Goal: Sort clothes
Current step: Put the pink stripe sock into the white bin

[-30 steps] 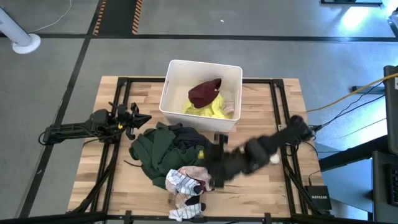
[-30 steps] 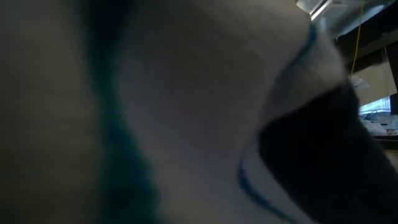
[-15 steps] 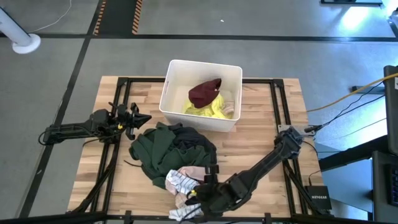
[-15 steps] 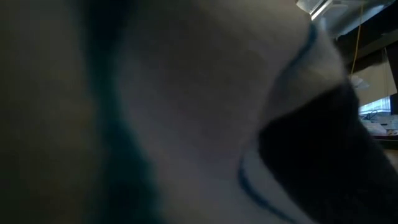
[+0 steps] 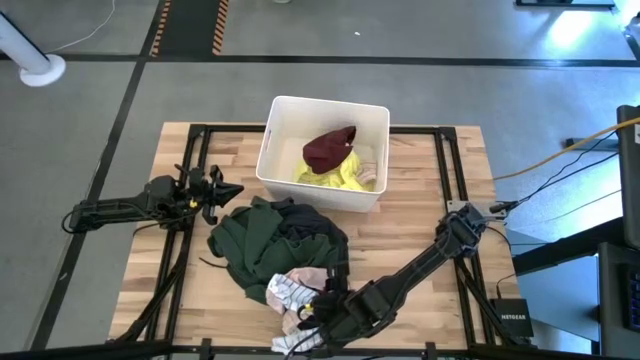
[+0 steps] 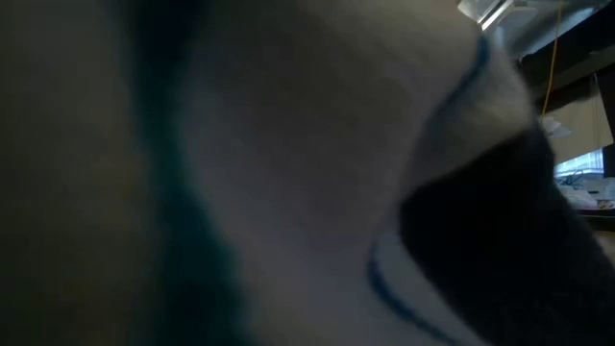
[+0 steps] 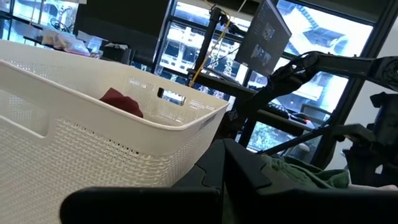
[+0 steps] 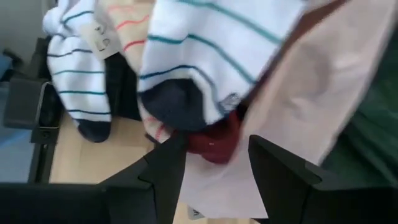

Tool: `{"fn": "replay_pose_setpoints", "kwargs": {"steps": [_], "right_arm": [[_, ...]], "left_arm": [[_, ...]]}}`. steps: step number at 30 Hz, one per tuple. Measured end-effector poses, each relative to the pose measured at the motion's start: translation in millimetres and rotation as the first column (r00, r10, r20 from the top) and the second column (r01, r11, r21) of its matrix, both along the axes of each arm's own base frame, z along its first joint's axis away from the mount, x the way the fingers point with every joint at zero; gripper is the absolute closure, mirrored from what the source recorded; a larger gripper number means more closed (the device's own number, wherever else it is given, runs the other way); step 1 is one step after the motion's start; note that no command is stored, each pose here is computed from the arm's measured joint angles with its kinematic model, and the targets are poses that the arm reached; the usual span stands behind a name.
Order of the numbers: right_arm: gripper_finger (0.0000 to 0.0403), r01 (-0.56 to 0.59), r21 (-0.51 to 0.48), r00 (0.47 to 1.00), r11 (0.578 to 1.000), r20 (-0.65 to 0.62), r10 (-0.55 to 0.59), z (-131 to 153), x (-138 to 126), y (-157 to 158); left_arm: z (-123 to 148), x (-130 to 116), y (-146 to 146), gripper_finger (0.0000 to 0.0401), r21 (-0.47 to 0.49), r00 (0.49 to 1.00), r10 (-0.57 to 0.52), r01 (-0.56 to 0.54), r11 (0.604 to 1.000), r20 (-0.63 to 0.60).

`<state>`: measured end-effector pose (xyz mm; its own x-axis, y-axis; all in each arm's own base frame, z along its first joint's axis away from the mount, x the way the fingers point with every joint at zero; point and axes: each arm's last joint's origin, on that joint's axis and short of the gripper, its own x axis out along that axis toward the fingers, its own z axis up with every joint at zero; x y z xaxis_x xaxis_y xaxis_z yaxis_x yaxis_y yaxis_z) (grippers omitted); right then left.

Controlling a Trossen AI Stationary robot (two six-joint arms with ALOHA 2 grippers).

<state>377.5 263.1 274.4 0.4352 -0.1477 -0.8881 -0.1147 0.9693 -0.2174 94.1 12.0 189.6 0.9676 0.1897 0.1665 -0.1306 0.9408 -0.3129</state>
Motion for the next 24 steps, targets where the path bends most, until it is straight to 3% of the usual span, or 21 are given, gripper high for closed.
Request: {"fn": "replay_pose_setpoints", "kwargs": {"steps": [4, 12, 18, 24], "right_arm": [[0.0256, -0.010, 0.017, 1.000, 1.000, -0.025, 0.010, -3, 0, 2], [0.0389, -0.020, 0.012, 0.999, 1.000, -0.027, 0.020, -2, 0, 1], [0.0383, -0.002, 0.006, 1.000, 1.000, -0.014, 0.002, 5, -2, 0], [0.0393, 0.008, 0.043, 0.999, 0.999, 0.043, -0.010, 41, -11, -9]], "left_arm": [[0, 0, 0, 0.0401, 0.000, 1.000, 0.000, 0.000, 1.000, 0.000], [0, 0, 0, 0.0401, 0.000, 1.000, 0.000, 0.000, 1.000, -0.001], [0, 0, 0, 0.0401, 0.000, 1.000, -0.001, 0.001, 1.000, -0.001], [0, 0, 0, 0.0401, 0.004, 1.000, 0.000, 0.000, 1.000, -0.005]]}}
